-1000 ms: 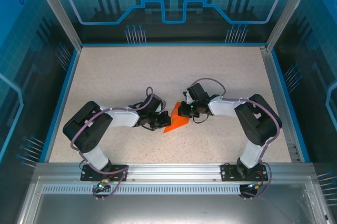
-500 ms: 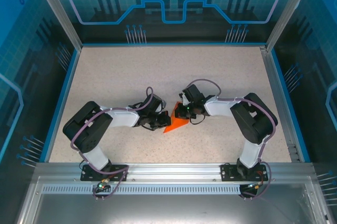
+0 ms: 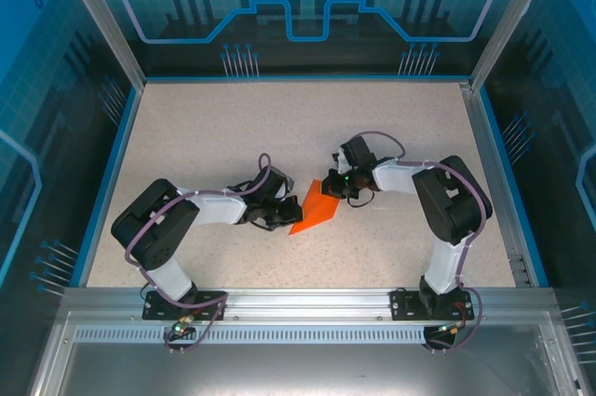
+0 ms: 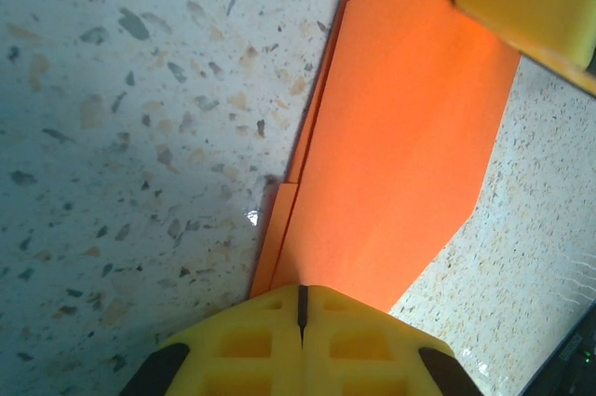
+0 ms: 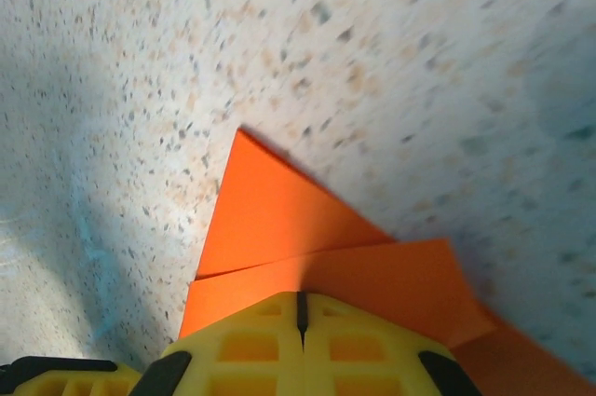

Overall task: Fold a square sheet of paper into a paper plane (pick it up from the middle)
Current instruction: Fourth fold the wing at the center of the table.

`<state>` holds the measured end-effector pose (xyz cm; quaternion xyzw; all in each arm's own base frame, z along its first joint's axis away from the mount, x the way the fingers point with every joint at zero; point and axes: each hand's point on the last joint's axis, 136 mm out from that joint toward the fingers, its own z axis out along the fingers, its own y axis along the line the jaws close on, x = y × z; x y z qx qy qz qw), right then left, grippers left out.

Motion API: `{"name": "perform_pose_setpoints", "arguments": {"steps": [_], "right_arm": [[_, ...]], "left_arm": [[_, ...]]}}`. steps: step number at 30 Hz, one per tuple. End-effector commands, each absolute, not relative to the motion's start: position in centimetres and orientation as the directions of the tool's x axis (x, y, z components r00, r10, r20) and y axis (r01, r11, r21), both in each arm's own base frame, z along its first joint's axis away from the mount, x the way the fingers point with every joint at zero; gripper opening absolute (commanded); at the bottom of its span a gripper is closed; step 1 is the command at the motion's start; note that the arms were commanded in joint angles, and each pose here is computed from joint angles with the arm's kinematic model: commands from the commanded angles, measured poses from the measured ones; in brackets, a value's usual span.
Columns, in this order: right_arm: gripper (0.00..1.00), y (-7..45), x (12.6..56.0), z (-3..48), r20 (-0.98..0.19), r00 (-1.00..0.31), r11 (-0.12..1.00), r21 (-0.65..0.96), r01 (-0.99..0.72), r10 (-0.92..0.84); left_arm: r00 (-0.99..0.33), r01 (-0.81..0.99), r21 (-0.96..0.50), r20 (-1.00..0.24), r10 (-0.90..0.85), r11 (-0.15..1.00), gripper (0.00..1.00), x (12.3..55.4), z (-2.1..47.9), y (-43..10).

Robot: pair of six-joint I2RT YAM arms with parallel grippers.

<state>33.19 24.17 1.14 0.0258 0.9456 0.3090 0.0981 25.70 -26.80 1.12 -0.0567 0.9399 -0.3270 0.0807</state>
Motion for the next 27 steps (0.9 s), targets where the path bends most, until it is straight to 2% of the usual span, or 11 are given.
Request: {"name": "perform_pose_setpoints", "arguments": {"steps": [1, 5, 8, 13, 22, 27], "right_arm": [[0.0, 20.3, 36.2, -0.7, -0.219, -0.96, 0.854, 0.52, 0.038, 0.176], [0.0, 19.8, 37.8, 0.4, -0.255, -0.948, 0.818, 0.575, 0.01, 0.191], [0.0, 20.7, 38.3, 3.2, -0.323, -0.931, 0.781, 0.621, -0.073, 0.17], [0.01, 23.1, 36.6, 7.2, -0.411, -0.907, 0.753, 0.624, -0.207, 0.092], [0.01, 29.4, 29.8, 5.0, -0.334, -0.94, 0.713, 0.642, -0.283, -0.072], [0.0, 30.6, 28.1, 3.4, -0.287, -0.95, 0.703, 0.65, -0.288, -0.124]], "left_arm": [[-0.987, -0.152, -0.411, 0.021, -0.158, 0.899, 0.0, 21.1, -4.0, -22.0], [-0.988, -0.149, -0.412, 0.018, -0.155, 0.899, 0.0, 21.2, -4.0, -22.1], [-0.988, -0.147, -0.411, 0.016, -0.154, 0.9, 0.0, 21.2, -3.9, -22.0], [-0.988, -0.145, -0.408, 0.016, -0.152, 0.901, 0.0, 21.2, -3.9, -22.1], [-0.988, -0.147, -0.405, 0.019, -0.152, 0.902, 0.0, 21.3, -4.0, -22.1], [-0.988, -0.147, -0.404, 0.02, -0.152, 0.903, 0.0, 21.3, -4.0, -22.1]]}}
